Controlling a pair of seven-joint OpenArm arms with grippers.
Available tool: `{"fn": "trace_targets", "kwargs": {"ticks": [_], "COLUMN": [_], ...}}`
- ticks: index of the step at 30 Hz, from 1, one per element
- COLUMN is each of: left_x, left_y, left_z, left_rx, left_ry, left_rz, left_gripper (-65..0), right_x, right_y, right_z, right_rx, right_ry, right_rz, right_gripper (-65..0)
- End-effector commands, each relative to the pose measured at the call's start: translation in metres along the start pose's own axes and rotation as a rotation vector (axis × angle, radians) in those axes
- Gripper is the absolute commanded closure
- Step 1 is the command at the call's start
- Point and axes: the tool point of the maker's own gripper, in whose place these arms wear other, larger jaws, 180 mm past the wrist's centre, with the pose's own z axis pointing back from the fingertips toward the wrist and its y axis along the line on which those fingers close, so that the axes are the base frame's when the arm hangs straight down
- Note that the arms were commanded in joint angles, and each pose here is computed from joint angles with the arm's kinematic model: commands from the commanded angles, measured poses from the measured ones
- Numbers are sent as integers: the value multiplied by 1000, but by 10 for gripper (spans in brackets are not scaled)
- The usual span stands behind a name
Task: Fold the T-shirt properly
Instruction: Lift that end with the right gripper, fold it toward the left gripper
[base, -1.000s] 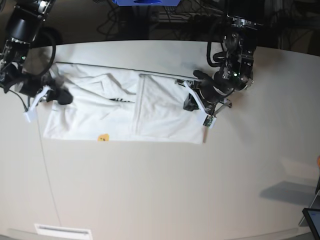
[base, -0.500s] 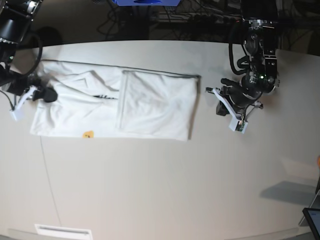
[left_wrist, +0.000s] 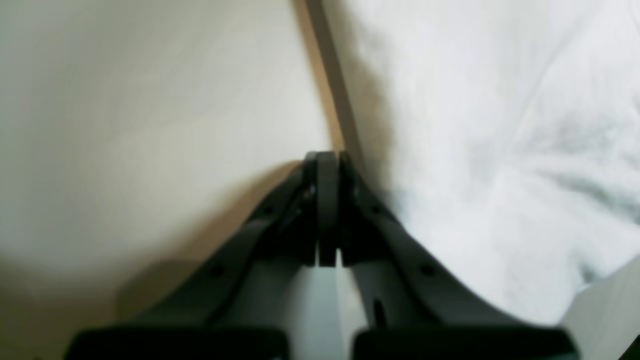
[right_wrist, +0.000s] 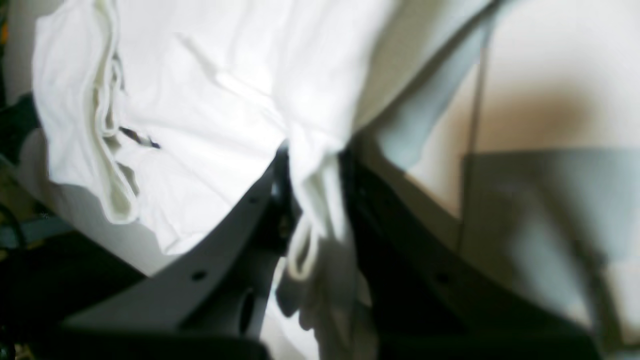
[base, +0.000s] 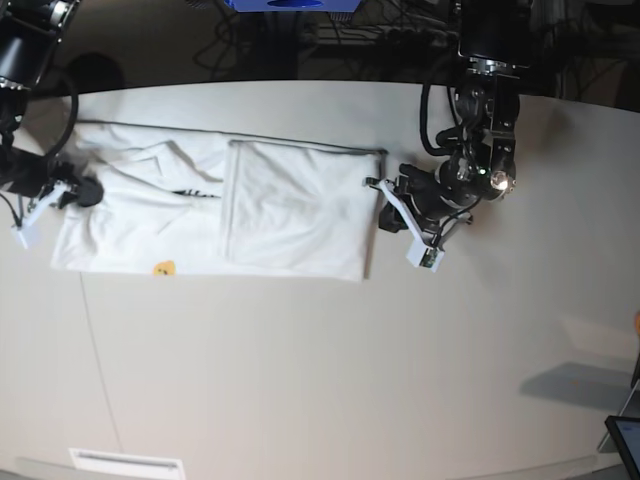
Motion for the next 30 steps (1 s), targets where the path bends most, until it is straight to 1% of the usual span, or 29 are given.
{"fn": "trace_targets", "kwargs": {"ticks": [1, 3, 7, 11, 13, 17, 19, 21, 22, 25, 27, 30], "left_x": [-4, -2, 0, 2, 2, 10, 15, 16, 18, 23, 27, 21], "left_y": [0, -7, -15, -20, -21, -28, -41, -56, -62, -73, -77, -75], "left_z": [0, -2, -4, -5, -5, -9, -13, -17, -18, -21, -24, -29], "left_rx": [10, -2, -21, -33, -34, -53, -80, -111, -123, -142, -151, -150], "left_ry": [27, 23, 13, 8, 6, -7, -5, 2, 0, -12, -15, 10], "left_rz": [-6, 2, 14, 22, 22, 28, -8, -43, -52, -46, -47, -34], "left_gripper": [0, 0, 0, 0, 0, 0, 0, 0, 0, 0, 0, 0], "right_x": [22, 30, 42, 54, 57, 56, 58, 59, 60, 58, 60, 58], "right_y": [4, 10, 19, 31, 40, 59, 65, 69, 73, 83, 87, 96], "right_z": [13, 18, 26, 36, 35, 25, 22, 19, 18, 14, 15, 12], "right_rx": [-7, -17, -35, -50, -55, -58, -79, -135, -164, -245, -320, -410], "right_ry": [-55, -75, -113, -154, -153, -125, -137, -143, -145, -154, -177, -190], "right_rz": [39, 46, 14, 11, -6, 0, 0, 40, 77, 161, 206, 286], "right_gripper": [-3, -3, -3, -3, -3, -3, -3, -3, -3, -3, -3, -3]}}
